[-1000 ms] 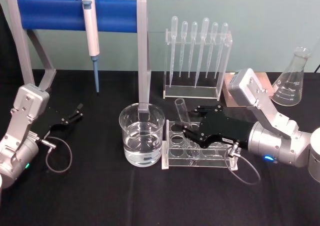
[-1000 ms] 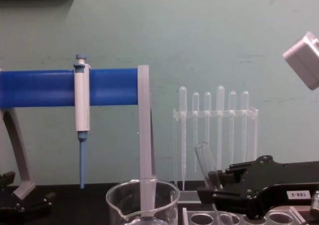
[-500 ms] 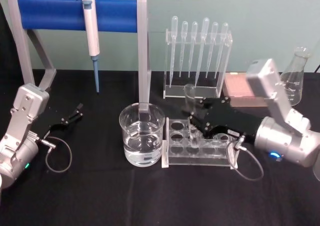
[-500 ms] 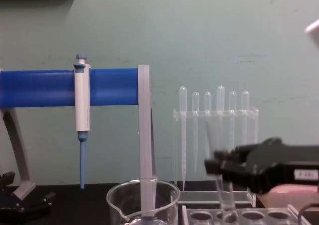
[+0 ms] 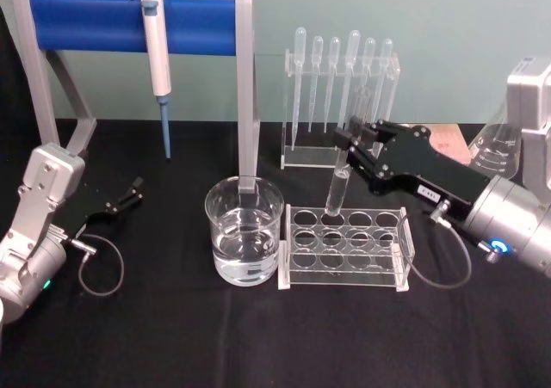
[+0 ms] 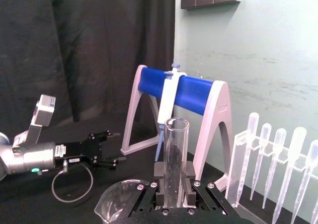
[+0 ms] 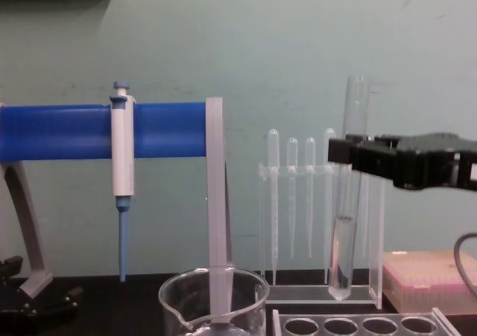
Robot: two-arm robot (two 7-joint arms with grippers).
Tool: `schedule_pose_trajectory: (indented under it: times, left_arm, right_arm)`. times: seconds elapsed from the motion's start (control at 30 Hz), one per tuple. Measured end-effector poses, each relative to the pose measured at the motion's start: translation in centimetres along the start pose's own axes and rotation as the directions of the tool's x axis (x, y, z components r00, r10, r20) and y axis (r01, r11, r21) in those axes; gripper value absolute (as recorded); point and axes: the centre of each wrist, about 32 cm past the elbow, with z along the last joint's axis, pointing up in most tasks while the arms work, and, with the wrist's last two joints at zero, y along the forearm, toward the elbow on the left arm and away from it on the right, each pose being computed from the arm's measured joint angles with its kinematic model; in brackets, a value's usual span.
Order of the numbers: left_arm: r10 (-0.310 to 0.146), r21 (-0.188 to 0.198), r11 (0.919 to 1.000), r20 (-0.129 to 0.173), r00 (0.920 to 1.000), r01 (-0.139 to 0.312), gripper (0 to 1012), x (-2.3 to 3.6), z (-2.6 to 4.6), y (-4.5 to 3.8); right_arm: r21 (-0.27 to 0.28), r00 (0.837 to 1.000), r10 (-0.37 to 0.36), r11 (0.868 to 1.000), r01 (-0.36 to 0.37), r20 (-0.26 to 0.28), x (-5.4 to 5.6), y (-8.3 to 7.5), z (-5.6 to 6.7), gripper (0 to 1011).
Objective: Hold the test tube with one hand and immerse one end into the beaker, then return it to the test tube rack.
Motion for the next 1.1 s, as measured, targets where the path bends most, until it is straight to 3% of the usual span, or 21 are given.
schedule_pose_trajectory:
  times: [0.37, 1.1]
  left_arm:
    - [0.0, 0.0, 1.0, 0.0, 1.0, 0.0, 1000, 0.0, 0.0, 0.0]
    - [0.0, 0.0, 1.0, 0.0, 1.0, 0.0, 1000, 0.0, 0.0, 0.0]
  right_arm:
    - [-0.047, 1.0, -0.026, 0.999, 0.026, -0.004, 0.5, 0.7, 1.4, 226]
    - [-0.044, 1.0, -0.026, 0.999, 0.025, -0.003, 0.5, 0.6, 1.3, 225]
